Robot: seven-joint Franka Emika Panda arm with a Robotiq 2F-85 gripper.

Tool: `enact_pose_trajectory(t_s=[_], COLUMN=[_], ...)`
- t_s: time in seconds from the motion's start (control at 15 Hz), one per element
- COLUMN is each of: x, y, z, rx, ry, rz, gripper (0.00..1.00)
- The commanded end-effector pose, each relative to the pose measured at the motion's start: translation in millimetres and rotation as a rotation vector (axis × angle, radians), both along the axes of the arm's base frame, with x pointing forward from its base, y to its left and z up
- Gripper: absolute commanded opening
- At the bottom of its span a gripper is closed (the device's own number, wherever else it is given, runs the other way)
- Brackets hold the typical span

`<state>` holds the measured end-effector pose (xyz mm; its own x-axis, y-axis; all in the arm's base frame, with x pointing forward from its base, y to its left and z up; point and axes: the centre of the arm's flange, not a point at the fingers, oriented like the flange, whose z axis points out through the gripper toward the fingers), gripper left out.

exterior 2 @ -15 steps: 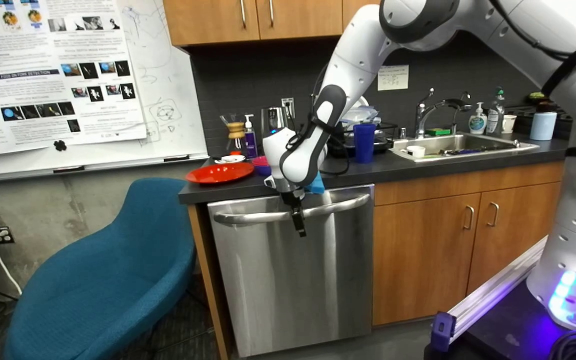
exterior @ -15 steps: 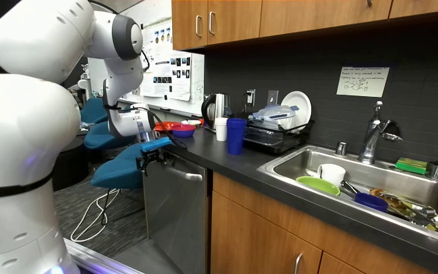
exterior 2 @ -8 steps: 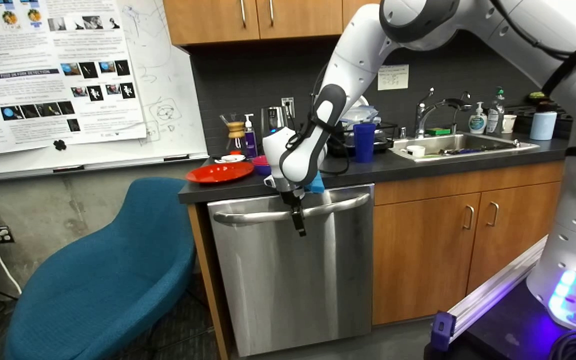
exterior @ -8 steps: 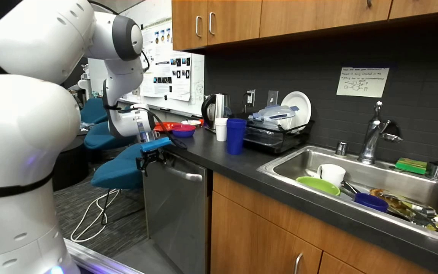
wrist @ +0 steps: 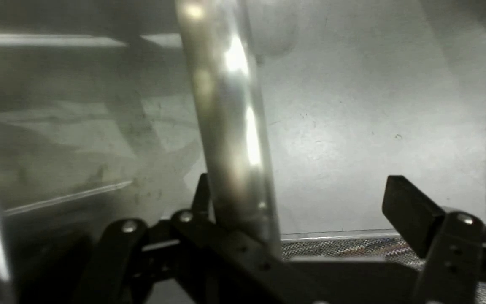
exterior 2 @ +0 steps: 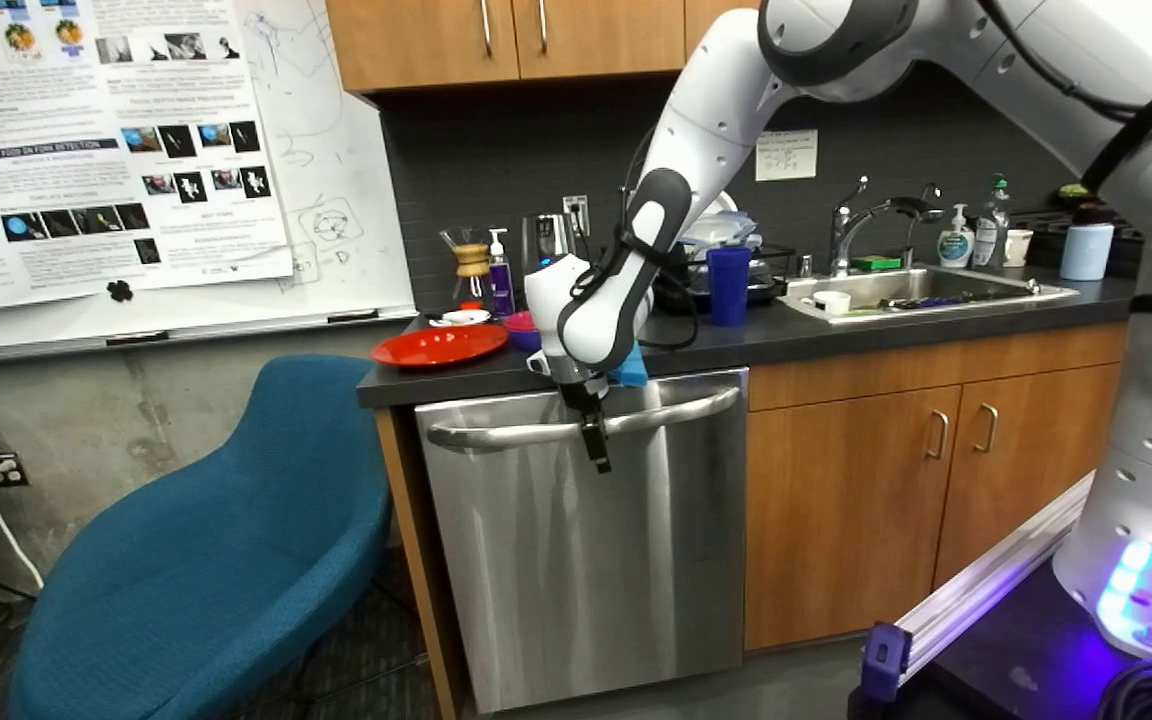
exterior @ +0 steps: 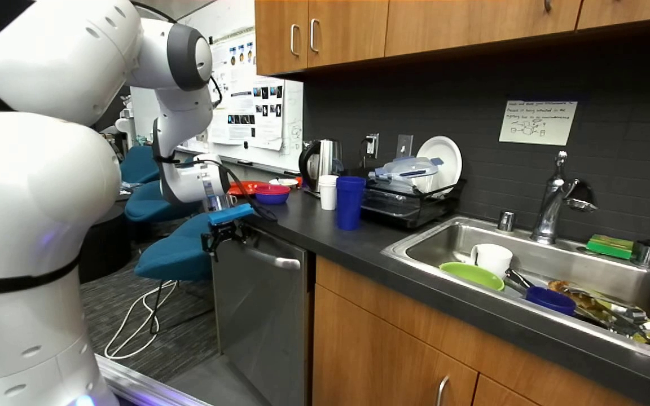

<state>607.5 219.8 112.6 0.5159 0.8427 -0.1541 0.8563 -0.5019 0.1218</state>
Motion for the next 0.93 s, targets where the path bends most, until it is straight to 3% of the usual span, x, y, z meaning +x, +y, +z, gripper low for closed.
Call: enact_pose_trajectory(t_s=[0.0, 0.33, 0.87], x=[0.5, -16.2, -44.9], y=[14.9, 32.7, 25.0], z=[-0.6, -15.2, -45.0], rx=[0.024, 0.072, 0.154], ry=[0.006, -0.013, -0.046], rz=[-0.010, -0.048, -0.121], gripper=[1.00, 1.00, 1.00])
